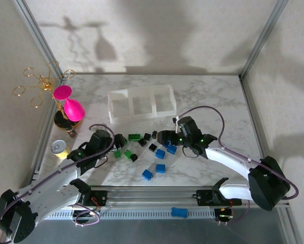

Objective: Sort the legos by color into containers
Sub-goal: Pick up the lego from the middle-left of the table.

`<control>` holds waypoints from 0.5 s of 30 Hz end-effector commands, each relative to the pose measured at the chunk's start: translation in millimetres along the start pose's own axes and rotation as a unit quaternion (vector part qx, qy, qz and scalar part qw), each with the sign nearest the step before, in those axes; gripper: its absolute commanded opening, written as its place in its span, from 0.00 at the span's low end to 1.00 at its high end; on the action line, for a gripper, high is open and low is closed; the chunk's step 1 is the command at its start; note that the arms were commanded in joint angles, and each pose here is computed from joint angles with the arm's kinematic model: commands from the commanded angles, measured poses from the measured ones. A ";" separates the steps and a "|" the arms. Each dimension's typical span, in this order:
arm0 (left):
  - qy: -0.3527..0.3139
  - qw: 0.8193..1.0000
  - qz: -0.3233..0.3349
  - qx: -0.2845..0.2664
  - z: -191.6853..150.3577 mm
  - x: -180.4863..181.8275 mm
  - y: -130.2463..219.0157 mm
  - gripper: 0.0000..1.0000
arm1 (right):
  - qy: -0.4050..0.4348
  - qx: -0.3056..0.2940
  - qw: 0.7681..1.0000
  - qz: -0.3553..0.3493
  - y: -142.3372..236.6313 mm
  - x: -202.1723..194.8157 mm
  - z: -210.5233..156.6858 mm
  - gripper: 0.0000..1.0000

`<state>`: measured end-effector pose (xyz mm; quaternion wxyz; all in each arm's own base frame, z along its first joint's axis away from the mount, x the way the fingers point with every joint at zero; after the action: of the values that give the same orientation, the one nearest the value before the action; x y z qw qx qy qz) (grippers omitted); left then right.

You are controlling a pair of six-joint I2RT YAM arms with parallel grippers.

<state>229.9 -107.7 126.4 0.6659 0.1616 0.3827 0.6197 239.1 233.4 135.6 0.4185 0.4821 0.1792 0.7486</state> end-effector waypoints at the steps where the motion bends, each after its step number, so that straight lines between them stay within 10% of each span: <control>1: -0.004 0.998 0.048 0.045 -13.5 4.1 2.2 0.85 | -0.004 0.019 1.000 0.000 -4.1 16.2 -6.4 0.99; 15: -0.064 0.983 0.133 0.112 -44.9 5.8 -23.8 0.73 | 0.008 0.044 0.999 -0.011 -15.7 27.3 -26.2 0.99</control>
<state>216.8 -122.9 84.0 0.5941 0.3108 0.3888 0.6318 216.5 266.1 125.3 0.3935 0.4932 0.2219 0.7434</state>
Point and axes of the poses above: each hand's point on the last joint's axis, 136 mm out from that joint toward the fingers, its own y axis back along the fingers, its own x axis along the line the jaws close on, z = x × y, the point moved 3 cm from there along y, back along the fingers, and after that the axes turned 9 degrees about -y, right-handed, at the moved point
